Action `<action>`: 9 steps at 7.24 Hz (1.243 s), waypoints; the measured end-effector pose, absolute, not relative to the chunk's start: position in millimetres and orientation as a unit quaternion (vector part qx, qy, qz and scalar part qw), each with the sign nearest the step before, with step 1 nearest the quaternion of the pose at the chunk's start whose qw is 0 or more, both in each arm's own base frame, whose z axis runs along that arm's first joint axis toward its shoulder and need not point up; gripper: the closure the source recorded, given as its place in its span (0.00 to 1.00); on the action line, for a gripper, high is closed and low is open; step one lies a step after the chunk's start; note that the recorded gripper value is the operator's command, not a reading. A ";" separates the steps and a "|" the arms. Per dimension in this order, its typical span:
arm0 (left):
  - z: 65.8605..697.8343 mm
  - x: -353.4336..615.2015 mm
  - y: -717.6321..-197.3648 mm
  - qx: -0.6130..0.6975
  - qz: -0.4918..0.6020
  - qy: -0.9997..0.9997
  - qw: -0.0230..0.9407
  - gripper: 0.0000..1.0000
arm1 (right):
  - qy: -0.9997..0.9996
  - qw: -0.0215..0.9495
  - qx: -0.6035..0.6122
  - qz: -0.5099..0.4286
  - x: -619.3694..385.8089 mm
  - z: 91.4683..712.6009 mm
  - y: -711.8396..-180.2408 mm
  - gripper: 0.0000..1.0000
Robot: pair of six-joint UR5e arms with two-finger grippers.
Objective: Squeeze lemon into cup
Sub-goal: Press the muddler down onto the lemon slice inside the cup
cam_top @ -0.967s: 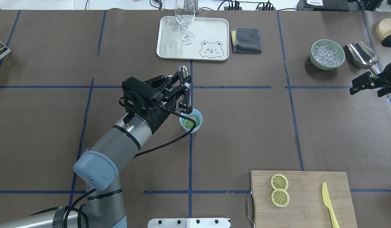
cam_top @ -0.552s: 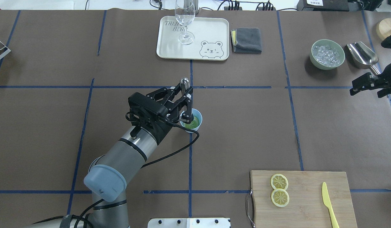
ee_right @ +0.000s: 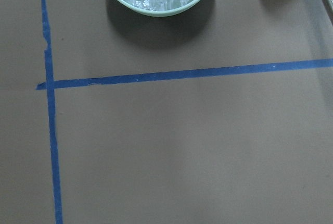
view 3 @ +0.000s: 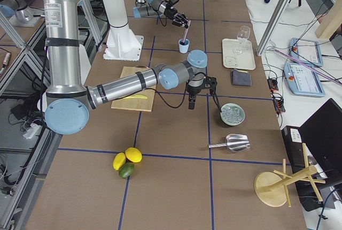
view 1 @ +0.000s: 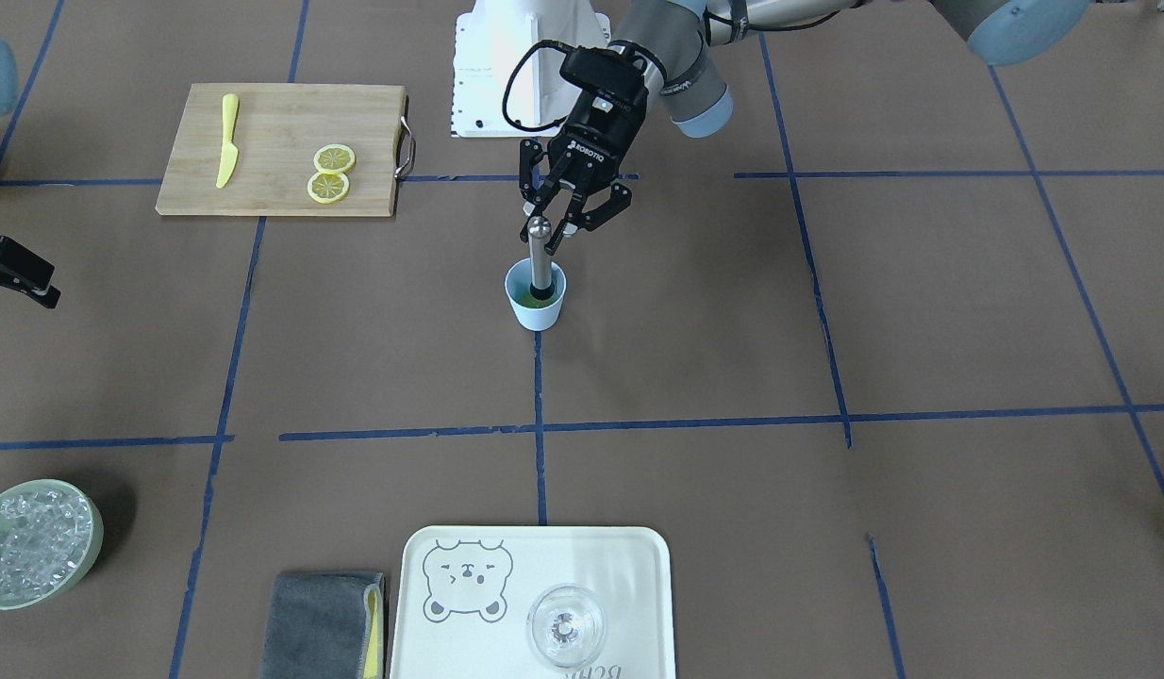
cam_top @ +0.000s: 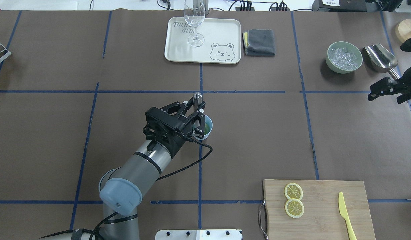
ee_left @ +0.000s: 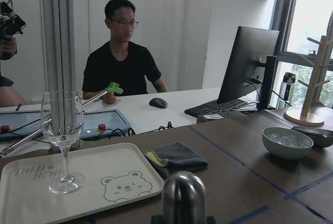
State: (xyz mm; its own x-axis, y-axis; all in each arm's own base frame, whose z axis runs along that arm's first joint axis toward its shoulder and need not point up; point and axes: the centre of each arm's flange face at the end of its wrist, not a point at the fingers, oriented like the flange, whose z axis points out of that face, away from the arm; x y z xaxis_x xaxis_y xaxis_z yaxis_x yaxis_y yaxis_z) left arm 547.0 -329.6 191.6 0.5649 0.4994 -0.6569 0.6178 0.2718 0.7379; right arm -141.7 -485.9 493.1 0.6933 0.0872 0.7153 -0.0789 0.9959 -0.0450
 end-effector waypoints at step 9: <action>187.6 552.3 -322.9 0.601 -0.044 0.473 0.643 1.00 | -0.387 0.921 -0.004 0.038 -145.5 496.8 -492.9 0.00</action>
State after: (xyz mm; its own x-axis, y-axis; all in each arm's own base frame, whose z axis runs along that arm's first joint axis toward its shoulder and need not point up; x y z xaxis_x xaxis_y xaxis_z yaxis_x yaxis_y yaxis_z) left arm 552.3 -322.9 187.6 0.5495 0.5111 -0.6610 0.6250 0.2736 0.7311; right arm -145.5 -492.9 496.8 0.6983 0.0741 0.7120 -0.0675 0.9970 -0.0375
